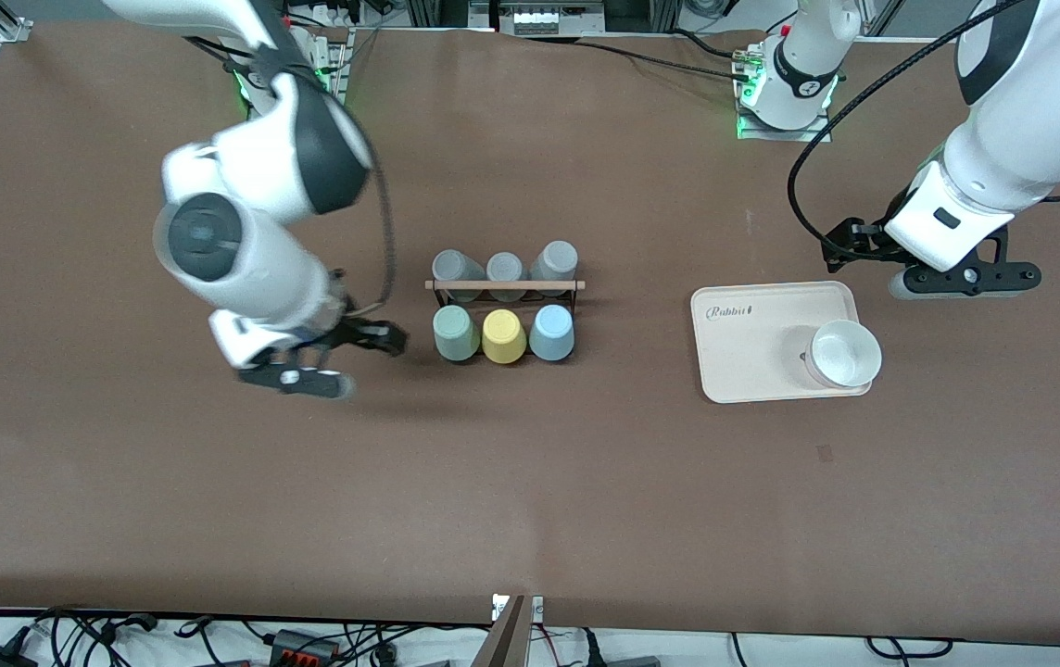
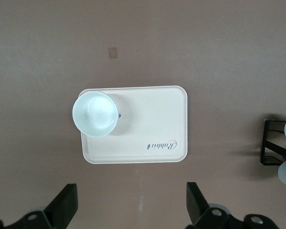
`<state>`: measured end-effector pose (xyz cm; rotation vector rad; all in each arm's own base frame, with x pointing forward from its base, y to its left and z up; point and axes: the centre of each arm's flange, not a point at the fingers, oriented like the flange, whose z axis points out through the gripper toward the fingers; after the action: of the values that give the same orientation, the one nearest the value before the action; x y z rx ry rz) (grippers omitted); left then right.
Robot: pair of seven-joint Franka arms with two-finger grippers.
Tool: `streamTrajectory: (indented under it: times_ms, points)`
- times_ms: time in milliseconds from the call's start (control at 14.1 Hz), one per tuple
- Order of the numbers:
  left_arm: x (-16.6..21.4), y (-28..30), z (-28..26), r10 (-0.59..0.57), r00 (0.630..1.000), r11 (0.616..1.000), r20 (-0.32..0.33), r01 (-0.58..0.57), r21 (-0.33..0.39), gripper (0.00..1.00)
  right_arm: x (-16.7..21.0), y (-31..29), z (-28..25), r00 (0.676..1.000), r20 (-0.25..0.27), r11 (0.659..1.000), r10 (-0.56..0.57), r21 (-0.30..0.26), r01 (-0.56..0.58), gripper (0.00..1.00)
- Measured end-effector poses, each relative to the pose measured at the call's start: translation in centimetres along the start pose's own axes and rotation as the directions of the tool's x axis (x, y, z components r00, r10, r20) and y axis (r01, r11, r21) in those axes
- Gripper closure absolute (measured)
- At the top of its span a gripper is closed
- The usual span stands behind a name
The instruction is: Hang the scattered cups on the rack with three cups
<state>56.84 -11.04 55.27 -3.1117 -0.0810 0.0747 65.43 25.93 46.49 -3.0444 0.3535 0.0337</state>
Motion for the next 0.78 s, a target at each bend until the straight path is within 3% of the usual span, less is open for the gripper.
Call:
streamTrajectory:
  times_ms: [213,496,780]
  points:
    - [-0.2,-0.1,-0.1,0.001,1.000,1.000,0.006,-0.001,0.002,0.00,2.7,6.1,-3.9,0.998,-0.028,0.999,0.048,0.018,-0.048,0.00]
    - [-1.7,1.8,-2.1,0.034,0.999,0.999,-0.015,-0.034,0.006,0.00,3.2,11.4,-7.5,1.000,-0.012,1.000,0.015,0.006,-0.015,0.00]
    - [-2.2,2.0,-2.7,0.038,0.999,0.999,-0.023,-0.038,0.008,0.00,2.3,15.7,-11.4,0.999,-0.024,0.997,-0.046,-0.056,0.045,0.00]
